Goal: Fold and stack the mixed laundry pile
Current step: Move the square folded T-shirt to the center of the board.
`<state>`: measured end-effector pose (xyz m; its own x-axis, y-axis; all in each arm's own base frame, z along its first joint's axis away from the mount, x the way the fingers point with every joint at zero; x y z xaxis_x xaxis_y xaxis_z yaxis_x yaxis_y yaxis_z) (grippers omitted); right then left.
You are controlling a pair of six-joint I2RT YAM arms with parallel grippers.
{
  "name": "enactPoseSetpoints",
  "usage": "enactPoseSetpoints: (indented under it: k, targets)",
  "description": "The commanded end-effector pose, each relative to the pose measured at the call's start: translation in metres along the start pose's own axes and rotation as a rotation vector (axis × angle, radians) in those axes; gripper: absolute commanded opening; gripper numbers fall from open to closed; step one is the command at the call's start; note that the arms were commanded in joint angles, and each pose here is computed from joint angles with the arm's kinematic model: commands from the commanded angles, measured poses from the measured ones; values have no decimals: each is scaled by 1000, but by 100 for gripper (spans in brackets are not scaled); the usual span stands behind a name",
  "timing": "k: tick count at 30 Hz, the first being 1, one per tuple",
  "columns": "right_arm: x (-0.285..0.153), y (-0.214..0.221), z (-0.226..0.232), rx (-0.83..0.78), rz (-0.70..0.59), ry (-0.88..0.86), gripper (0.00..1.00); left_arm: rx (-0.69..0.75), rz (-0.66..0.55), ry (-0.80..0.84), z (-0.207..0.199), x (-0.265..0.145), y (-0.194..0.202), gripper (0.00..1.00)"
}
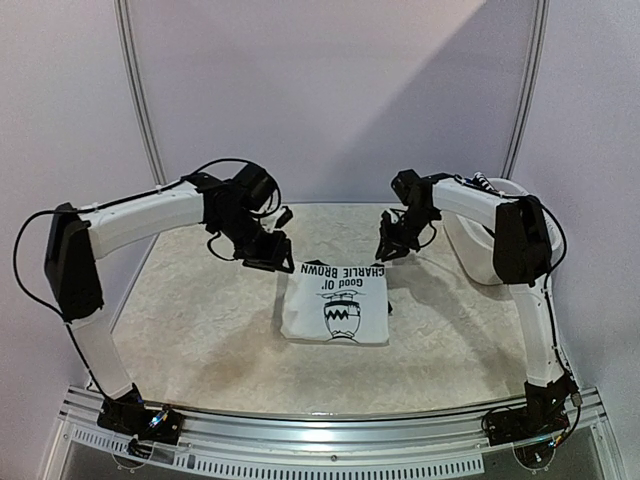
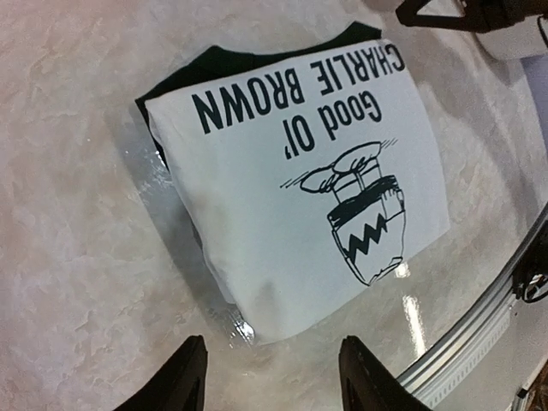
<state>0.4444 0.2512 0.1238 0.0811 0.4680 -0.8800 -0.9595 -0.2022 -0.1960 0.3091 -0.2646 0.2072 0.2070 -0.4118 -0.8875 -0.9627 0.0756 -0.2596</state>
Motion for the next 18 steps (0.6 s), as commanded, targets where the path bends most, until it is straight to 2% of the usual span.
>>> enactPoseSetpoints:
  k: [1,8,13,18]
  targets:
    - [-74,-3,43,-68,-160,27,20,45,-125,-32,5,-38,-2,60]
    - [-119,27,82,-107,-252,82,40,40,-369,-96,16,-87,-3,98]
    - [-134,61,90,-92,-279,107,48,-2,-446,-128,32,-81,-5,100]
    - [-140,98,77,-34,-266,135,55,11,-240,7,36,-47,-4,97]
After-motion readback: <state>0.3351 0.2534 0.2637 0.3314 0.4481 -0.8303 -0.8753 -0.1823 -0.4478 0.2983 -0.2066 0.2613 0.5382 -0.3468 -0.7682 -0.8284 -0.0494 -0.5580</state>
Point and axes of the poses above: each gripper's point midway between its finger pads, its own x axis out along the fingers, its own z axis along the line the jaws close on, y = z × x, the point moved 7 cm from there along -x, back along the fingers, and after that the axes turned 13 degrees about -x, right-handed, at the moved point
